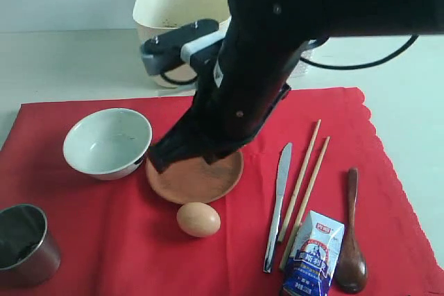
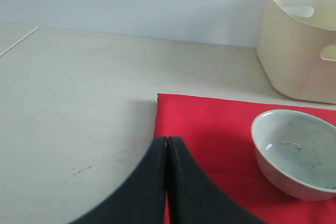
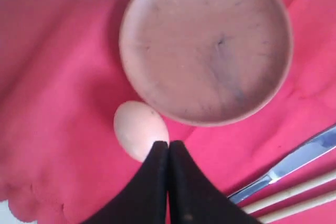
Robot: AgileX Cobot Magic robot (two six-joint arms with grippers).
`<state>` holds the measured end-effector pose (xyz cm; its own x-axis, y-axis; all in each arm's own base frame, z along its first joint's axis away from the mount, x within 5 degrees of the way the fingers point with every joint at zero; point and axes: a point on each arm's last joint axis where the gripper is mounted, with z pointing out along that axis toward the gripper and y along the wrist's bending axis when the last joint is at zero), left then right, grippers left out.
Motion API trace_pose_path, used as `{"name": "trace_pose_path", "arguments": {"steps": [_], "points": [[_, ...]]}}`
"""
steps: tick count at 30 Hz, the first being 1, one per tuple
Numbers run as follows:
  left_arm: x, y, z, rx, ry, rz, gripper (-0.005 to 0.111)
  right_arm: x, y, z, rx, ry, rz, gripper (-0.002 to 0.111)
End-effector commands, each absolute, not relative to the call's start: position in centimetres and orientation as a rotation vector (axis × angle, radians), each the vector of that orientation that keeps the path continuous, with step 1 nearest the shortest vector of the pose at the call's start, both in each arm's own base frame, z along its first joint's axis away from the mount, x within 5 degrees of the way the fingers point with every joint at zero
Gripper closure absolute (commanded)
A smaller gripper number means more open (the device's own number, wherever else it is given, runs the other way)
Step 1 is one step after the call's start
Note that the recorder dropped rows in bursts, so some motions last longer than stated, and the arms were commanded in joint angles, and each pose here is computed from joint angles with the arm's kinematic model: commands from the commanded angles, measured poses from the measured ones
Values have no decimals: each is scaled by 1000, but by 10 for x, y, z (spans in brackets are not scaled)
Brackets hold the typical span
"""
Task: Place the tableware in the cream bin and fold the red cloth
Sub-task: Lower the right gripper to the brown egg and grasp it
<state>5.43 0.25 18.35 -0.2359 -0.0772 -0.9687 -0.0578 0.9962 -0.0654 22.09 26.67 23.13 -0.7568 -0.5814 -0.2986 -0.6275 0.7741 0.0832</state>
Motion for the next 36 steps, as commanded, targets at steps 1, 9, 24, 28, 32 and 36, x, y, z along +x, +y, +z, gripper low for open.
{"name": "trace_pose_path", "arguments": {"steps": [1,9,24,28,32,36], "points": [[54,2,185,-99,1797,-20,105,201,275,220,-1046,2674,265,108],[54,2,185,-99,1797,-20,105,180,295,208,-1161,2513,302,99],[54,2,185,-99,1797,-20,105,187,301,151,-1071,2695,160,36],[54,2,185,-99,1797,-20,105,189,301,138,-1107,2703,107,36],[54,2,185,-99,1797,-20,105,189,301,133,-1112,2712,96,43],[54,2,185,-99,1797,-20,105,189,301,133,-1112,2712,96,73]]}}
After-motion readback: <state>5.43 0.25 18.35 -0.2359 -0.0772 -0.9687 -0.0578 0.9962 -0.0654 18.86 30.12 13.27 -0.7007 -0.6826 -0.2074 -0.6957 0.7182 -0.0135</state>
